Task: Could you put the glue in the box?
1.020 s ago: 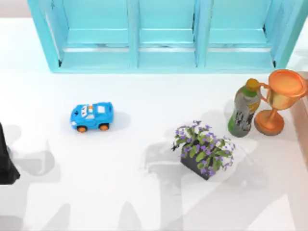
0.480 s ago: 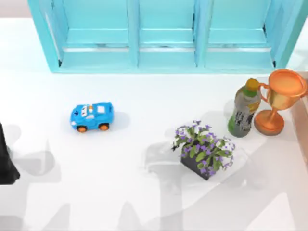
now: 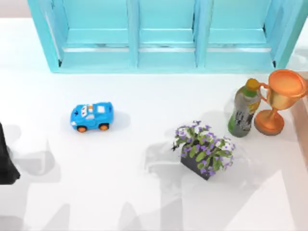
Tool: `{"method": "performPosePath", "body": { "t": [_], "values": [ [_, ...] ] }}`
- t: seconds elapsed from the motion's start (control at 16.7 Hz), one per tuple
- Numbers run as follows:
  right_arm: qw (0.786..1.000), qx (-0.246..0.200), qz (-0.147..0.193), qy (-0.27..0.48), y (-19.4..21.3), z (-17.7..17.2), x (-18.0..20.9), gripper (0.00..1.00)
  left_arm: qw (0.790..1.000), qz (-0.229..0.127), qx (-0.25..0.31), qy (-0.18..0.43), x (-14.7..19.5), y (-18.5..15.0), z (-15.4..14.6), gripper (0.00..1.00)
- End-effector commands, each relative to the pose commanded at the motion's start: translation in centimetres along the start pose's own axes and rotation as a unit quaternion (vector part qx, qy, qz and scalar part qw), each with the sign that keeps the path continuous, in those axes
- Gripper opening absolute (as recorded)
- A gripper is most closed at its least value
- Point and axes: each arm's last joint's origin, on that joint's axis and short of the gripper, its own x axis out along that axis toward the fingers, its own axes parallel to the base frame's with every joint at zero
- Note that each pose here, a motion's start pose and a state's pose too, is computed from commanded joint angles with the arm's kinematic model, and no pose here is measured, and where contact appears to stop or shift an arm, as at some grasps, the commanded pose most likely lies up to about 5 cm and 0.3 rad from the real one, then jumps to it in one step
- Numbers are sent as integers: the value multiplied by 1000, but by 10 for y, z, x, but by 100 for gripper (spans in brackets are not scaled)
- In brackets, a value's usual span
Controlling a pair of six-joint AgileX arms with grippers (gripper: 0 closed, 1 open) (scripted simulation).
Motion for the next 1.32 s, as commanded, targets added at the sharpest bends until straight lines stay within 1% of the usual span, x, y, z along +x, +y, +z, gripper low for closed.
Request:
{"method": "performPosePath", "body": {
  "t": [0.3,0.48,0.66,0.78,1.02,1.32],
  "values": [
    [1000,0,1,0,-11,3,20,100,1000,0,0,0,0,0,0,100],
    [1000,-1,1,0,-18,-11,47,100,1000,0,0,0,0,0,0,100],
    [1000,0,1,0,-13,-31,75,100,1000,0,0,0,0,0,0,100],
    [1000,-1,1,0,-9,-37,83,100,1000,0,0,0,0,0,0,100],
    [1000,-1,1,0,-9,-37,83,100,1000,0,0,0,0,0,0,100],
    [1000,-1,1,0,-9,-37,83,62,1000,0,0,0,0,0,0,100]
  ]
}}
